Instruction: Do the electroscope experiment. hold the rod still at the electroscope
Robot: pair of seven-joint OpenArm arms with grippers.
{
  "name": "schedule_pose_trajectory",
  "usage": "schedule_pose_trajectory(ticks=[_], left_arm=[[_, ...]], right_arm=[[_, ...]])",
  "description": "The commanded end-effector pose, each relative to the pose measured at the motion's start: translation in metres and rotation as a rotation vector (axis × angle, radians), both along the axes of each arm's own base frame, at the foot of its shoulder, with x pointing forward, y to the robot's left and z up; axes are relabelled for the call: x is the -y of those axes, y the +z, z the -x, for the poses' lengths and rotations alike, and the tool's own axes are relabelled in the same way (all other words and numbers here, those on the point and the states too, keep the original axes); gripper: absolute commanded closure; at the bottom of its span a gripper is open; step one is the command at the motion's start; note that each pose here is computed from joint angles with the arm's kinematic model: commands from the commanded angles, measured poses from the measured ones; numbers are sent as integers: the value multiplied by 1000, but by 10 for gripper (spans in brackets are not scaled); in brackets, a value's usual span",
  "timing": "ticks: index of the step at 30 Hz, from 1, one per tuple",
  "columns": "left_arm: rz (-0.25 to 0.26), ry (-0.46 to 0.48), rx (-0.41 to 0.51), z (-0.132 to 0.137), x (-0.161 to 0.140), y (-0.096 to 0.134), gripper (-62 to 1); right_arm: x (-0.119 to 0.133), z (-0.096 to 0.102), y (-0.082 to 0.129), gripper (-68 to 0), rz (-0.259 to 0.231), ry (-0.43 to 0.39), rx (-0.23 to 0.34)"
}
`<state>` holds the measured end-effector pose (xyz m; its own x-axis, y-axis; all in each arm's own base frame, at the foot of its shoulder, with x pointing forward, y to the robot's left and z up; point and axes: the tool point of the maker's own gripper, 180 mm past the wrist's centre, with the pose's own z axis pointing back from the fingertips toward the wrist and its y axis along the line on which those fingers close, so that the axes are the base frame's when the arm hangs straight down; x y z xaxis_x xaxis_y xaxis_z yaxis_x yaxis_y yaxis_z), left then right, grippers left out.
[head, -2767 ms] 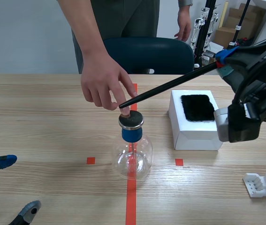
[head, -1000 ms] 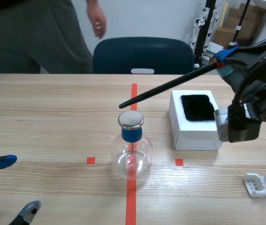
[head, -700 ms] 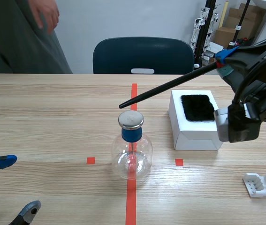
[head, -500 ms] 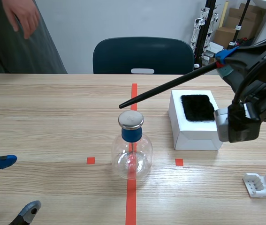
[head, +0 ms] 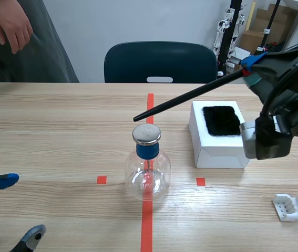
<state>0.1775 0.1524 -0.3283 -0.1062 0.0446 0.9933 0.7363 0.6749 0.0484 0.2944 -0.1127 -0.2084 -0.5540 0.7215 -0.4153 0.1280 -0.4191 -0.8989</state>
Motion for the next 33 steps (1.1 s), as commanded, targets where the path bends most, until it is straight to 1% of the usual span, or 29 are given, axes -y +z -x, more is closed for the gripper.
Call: schedule_pose_trajectory(ticks=[1,33], left_arm=[[39,5,53,-2,-3,14,-623],[39,5,53,-2,-3,14,-623]], right_arm=[[4,-5,12,-2,4,-5,42],[3,-4,11,-2,4,-1,35]])
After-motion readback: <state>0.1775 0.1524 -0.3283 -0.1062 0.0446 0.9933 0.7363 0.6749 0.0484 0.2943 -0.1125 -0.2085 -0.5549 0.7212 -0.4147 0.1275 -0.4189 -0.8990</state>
